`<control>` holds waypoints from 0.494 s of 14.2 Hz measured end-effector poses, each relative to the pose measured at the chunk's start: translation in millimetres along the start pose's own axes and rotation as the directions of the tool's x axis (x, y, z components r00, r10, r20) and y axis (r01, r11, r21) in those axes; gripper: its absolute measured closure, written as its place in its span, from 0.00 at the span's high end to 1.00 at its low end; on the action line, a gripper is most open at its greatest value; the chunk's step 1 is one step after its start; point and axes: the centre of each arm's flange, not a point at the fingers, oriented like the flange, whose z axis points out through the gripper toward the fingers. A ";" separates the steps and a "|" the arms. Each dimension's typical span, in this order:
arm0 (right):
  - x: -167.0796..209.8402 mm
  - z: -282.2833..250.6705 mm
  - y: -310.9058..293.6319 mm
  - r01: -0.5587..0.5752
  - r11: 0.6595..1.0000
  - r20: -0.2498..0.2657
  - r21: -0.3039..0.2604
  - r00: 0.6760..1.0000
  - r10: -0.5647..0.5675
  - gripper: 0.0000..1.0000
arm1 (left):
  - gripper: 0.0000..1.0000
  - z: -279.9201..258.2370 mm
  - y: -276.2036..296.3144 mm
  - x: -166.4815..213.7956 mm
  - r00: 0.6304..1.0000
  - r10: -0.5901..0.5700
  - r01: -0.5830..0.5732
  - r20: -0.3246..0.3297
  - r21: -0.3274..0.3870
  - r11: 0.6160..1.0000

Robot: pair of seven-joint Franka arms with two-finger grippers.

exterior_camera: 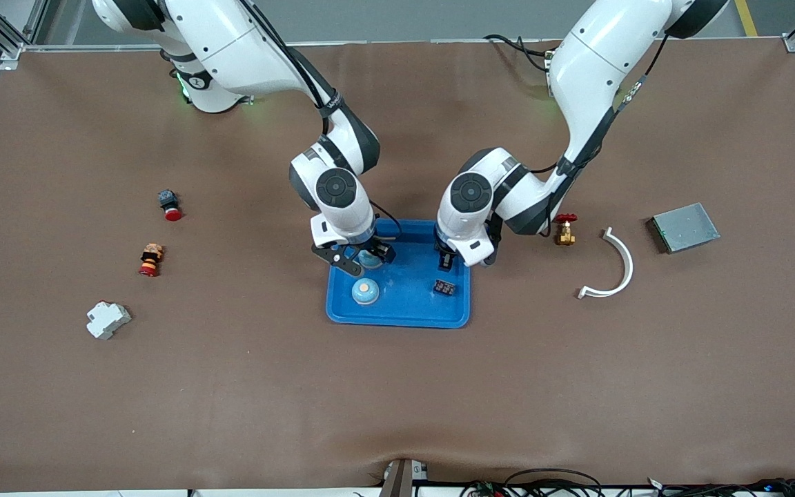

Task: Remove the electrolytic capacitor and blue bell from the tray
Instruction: 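Grasp a blue bell with the right gripper while the left gripper grasps a capacitor, then carry the bell toward the red buttons while the left gripper carries the capacitor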

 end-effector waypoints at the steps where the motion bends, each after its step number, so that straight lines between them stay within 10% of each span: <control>1: 0.4 0.8 -0.9 0.000 1.000 0.000 0.001 1.000 0.000 1.00 | 0.68 2.0 -0.4 -0.7 1.000 -0.002 0.002 -0.004 0.000 1.000; 4: 1.4 3.2 -3.3 0.000 1.000 -0.001 0.002 1.000 0.000 0.81 | 0.35 4.2 -0.4 -0.4 1.000 -0.001 0.001 -0.006 0.002 1.000; 7: 2.0 1.3 -5.8 0.008 1.000 -0.008 0.004 1.000 -0.008 0.64 | 0.30 3.3 -0.7 -4.2 1.000 0.017 -0.017 -0.014 -0.007 1.000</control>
